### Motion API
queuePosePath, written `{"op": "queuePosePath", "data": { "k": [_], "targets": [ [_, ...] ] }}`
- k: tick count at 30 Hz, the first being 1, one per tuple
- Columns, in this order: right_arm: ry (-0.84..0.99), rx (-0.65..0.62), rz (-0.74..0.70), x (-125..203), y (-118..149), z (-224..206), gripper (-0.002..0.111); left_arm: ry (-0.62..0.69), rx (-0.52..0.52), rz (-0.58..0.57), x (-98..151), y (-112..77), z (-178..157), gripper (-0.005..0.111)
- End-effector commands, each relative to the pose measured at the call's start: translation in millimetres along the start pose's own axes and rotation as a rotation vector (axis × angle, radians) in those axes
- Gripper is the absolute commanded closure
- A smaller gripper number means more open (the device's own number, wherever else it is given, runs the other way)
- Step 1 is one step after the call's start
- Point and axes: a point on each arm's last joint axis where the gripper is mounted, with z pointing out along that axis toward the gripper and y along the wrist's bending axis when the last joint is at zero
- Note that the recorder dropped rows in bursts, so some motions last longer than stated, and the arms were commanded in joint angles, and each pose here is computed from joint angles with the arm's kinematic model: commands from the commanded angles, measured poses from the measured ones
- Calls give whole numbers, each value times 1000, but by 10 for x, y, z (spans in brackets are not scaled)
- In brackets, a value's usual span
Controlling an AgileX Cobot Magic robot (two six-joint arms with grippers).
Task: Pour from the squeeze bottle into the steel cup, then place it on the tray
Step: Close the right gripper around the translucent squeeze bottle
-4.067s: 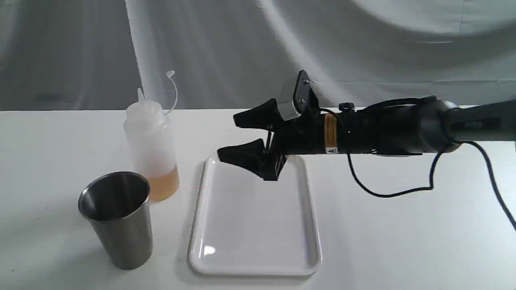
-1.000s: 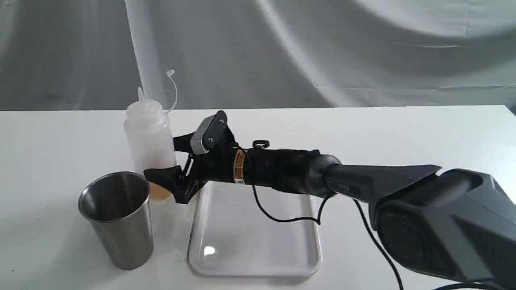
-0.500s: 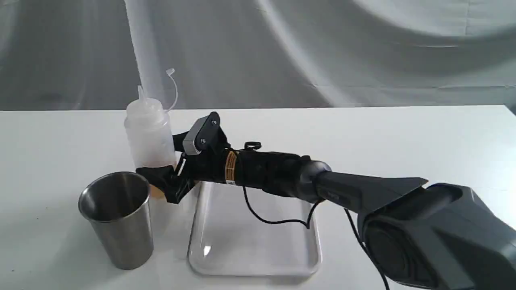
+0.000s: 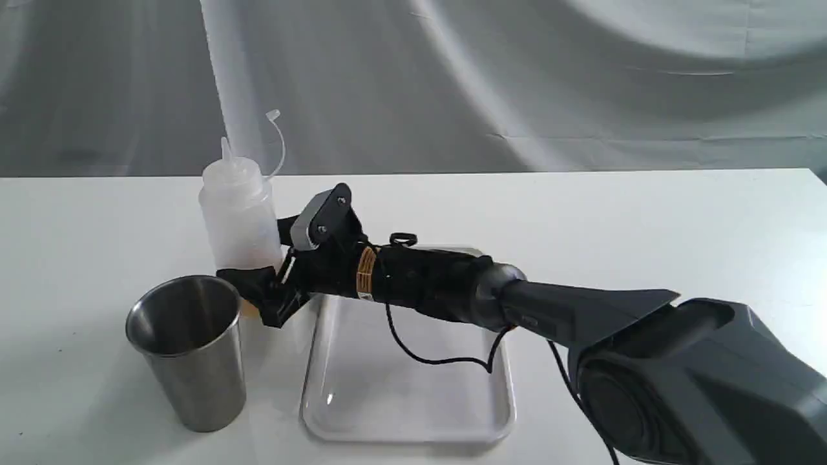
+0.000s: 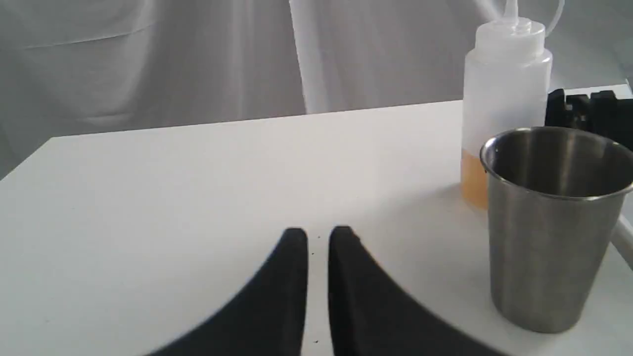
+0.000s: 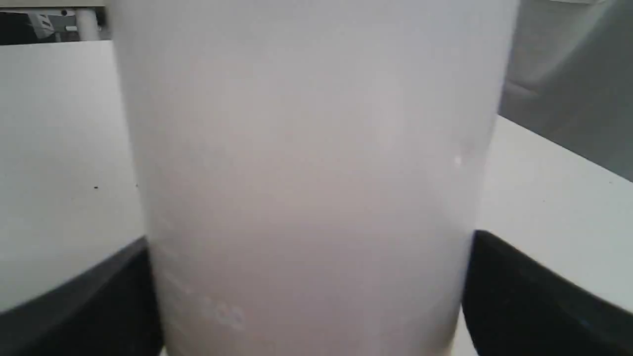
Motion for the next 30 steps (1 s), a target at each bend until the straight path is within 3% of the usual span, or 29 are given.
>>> {"op": "queuePosePath", "data": {
  "k": [1, 12, 21, 24, 30],
  "targets": [
    [-18, 9, -13, -45, 17, 28, 33, -8, 1, 1, 6, -2, 0, 98],
    [-25, 5, -4, -56, 67, 67, 33, -8, 1, 1, 6, -2, 0, 98],
    [-28, 9, -25, -59, 64, 67, 43, -8, 1, 1, 6, -2, 0, 98],
    [-28, 9, -27, -59, 64, 67, 54, -8, 1, 1, 6, -2, 0, 98],
    [-47, -11, -22, -76, 83, 66, 91, -8, 1, 1, 6, -2, 0, 98]
  ]
}}
